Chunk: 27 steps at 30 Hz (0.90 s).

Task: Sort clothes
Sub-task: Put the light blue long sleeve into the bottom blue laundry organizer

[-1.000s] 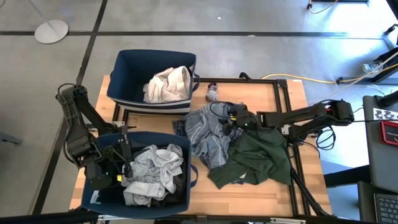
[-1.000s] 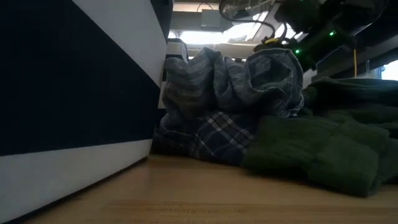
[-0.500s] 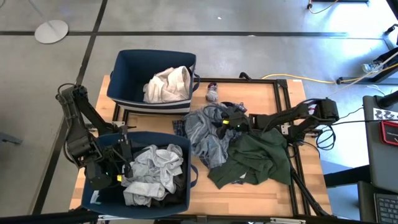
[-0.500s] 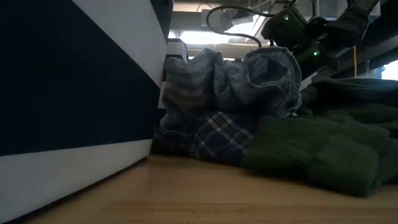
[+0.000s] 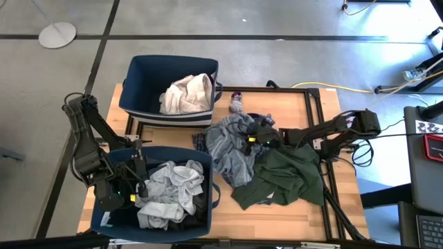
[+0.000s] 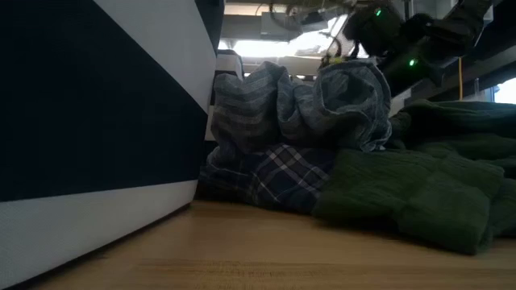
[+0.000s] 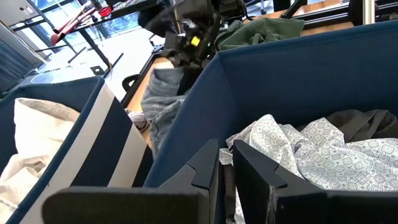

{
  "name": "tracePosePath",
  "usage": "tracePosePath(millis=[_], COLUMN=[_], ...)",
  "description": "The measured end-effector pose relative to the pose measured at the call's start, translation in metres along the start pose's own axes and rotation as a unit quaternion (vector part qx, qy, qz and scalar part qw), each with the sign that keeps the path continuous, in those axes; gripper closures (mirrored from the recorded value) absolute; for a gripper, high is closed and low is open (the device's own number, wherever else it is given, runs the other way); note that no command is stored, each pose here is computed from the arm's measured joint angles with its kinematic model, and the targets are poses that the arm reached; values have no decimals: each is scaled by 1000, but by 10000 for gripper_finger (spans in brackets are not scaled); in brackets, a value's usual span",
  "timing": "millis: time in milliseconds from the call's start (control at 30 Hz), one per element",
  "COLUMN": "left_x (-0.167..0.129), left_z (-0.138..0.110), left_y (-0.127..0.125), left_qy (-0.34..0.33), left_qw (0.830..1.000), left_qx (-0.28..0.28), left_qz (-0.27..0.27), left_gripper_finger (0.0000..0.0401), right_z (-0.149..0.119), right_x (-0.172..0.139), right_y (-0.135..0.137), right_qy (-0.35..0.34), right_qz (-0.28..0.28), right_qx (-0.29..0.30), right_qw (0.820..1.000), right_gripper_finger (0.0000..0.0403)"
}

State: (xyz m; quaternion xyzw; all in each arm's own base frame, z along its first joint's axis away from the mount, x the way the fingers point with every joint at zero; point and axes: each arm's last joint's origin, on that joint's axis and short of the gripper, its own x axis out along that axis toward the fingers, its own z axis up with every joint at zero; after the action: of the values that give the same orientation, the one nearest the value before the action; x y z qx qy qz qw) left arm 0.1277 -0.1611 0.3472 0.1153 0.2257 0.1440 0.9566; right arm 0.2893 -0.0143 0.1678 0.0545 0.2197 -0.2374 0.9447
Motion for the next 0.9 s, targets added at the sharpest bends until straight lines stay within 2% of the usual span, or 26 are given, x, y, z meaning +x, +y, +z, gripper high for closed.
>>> tracePosePath(millis=[167, 367, 567, 767, 900], left_x=[0, 0, 0, 0, 0], left_z=[0, 0, 0, 0, 0], left_y=[0, 0, 0, 0, 0], left_qy=[0, 0, -1, -1, -1], left_qw=[1000, 1000, 1000, 1000, 999], left_qx=[0, 10, 25, 25, 33], left_qz=[0, 0, -1, 0, 0], left_gripper_finger=[361, 361, 361, 361, 361], right_z=[23, 79, 134, 179, 205], right_x=[-28, -67, -99, -127, -142], right_y=[8, 23, 45, 57, 56], right_qy=[-58, -119, -143, -202, -238], right_qz=[-10, 2, -12, 11, 30], right_qx=[-42, -68, -118, -126, -123], right_qw=[997, 991, 983, 971, 963], right_gripper_finger=[385, 379, 377, 381, 375])
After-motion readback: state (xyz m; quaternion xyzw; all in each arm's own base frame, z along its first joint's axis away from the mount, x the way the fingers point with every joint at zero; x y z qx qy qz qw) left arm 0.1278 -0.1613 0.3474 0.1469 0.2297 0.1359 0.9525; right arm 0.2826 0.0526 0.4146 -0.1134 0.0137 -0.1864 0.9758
